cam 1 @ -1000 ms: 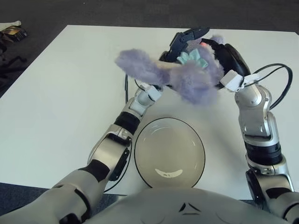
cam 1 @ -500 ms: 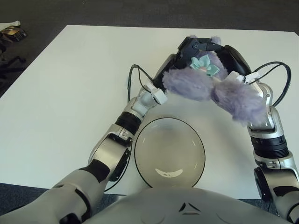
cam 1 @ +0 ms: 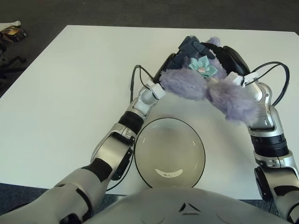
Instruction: Put the doll into the plate.
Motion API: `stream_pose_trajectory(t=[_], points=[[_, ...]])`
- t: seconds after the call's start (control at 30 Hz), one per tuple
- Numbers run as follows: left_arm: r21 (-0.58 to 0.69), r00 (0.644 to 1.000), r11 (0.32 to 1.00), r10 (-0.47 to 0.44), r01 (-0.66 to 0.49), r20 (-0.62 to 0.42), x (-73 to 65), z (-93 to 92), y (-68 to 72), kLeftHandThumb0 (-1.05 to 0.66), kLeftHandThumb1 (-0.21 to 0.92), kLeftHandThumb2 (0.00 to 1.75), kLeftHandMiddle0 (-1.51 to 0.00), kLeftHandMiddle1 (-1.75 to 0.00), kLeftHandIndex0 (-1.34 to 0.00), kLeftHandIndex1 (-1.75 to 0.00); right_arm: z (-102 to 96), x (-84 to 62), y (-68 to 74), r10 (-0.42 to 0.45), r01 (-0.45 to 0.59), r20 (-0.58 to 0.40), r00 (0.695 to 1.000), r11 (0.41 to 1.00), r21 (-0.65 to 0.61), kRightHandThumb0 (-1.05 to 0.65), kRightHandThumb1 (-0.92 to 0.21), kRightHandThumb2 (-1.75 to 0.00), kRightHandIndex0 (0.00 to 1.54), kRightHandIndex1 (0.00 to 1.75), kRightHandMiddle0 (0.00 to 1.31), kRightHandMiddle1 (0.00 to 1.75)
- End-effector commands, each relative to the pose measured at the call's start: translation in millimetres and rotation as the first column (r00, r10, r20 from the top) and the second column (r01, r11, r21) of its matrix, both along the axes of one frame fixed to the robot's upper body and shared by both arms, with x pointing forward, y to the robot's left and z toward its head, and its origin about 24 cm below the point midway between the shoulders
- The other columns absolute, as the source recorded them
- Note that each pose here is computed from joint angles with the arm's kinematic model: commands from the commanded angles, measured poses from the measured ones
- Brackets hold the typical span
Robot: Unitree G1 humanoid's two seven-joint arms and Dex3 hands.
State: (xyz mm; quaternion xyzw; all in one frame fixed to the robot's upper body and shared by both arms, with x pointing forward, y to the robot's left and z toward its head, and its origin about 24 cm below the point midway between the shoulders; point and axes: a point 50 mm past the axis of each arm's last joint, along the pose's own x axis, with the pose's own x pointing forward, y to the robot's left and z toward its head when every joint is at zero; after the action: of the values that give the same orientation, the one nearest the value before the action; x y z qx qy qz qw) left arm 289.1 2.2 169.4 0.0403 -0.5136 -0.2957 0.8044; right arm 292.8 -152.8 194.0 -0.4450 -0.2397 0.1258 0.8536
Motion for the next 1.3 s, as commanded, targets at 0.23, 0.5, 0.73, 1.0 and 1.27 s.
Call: stream_pose_trajectory(t=[0.23,0.5,0.73,1.0,1.27], points=[[-0.011,1.000,1.000,-0.014,0.014,0.023,-2.1,5.9,-9.2,-0.01,0.15,1.42,-0.66,-1.75,-0.73,-1.47,2.7,-12.5,-5.7,-0.059,0.090,0.153,0.986,0.975,-0.202,0.09,-0.48,-1.06,0.55,1.52,0.45,1.75],[-0.014,0.998,0.999,0.037,-0.036,0.058,-1.7,6.6,-6.3,-0.01,0.08,1.53,-0.72,-1.75,-0.73,-1.55,0.0,-8.7,-6.2,0.081,-0.080,0.002,0.997,0.990,-0.114,0.00,-0.47,-1.12,0.49,1.70,0.34,1.71],[-0.014,0.994,0.998,0.054,-0.053,0.091,-0.8,9.0,-5.9,0.00,0.02,1.62,-0.76,-1.75,-0.72,-1.64,11.2,-13.8,3.4,-0.023,0.055,0.166,0.986,0.979,-0.194,0.00,-0.73,-0.75,0.34,1.57,0.25,1.73],[-0.036,0.993,0.996,0.080,-0.077,0.085,-1.2,5.0,-1.9,0.00,-0.02,1.67,-0.83,-1.68,-0.69,-1.74,15.8,-13.8,1.1,-0.024,0.050,0.138,0.990,0.981,-0.185,-0.01,-0.56,-0.99,0.41,1.61,0.34,1.74],[-0.047,0.992,0.994,0.098,-0.094,0.076,2.1,4.2,0.8,0.00,-0.05,1.68,-0.89,-1.61,-0.70,-1.75,27.7,-7.9,7.4,-0.146,0.153,0.046,0.988,0.955,-0.256,0.00,-0.42,-1.14,0.46,1.59,0.50,1.71]])
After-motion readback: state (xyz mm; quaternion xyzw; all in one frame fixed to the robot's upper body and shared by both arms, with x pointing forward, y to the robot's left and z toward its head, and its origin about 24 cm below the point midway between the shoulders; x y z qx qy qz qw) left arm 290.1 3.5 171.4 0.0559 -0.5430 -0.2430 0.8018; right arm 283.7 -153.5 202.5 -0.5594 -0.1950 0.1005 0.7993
